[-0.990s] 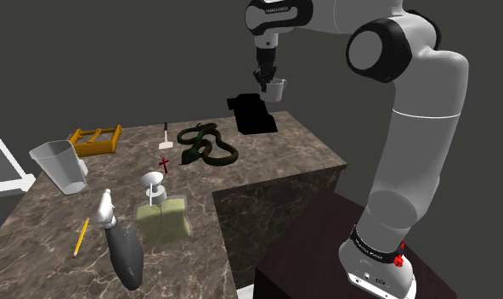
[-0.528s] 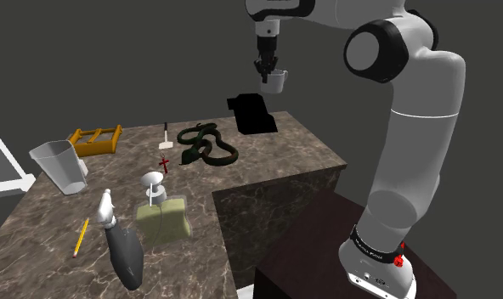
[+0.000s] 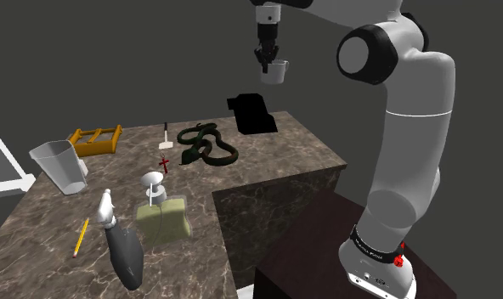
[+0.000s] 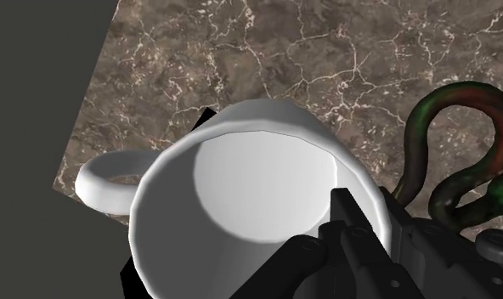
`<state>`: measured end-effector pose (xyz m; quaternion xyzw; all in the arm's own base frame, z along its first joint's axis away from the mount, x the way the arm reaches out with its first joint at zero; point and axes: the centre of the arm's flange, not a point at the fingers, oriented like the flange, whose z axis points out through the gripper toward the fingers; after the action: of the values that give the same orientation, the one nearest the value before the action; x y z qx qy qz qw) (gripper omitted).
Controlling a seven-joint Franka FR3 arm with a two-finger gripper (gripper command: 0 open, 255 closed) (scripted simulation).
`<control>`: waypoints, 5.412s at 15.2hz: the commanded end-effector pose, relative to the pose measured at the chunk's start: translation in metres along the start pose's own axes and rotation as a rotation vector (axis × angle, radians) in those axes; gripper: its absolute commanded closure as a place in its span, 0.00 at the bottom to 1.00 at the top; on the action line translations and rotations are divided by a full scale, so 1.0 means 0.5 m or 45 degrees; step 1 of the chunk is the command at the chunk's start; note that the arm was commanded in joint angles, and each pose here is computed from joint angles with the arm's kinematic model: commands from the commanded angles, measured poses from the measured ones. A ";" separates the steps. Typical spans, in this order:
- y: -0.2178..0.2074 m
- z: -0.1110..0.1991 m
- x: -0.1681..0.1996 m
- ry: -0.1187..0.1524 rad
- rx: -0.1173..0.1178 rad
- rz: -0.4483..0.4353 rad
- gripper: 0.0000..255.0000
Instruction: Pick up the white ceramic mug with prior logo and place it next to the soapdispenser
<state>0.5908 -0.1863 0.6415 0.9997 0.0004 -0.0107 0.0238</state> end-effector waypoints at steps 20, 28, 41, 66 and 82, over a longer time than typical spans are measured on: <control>-0.431 -0.042 -0.194 0.000 0.000 0.000 1.00; -0.624 -0.049 -0.280 0.000 0.000 0.000 1.00; -0.937 -0.061 -0.421 0.000 0.000 0.000 1.00; -1.311 0.030 -0.583 0.000 0.000 0.000 1.00; -1.319 0.198 -0.580 0.000 0.000 0.000 1.00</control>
<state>0.2982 0.4680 0.5234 0.9997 0.0005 -0.0111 0.0240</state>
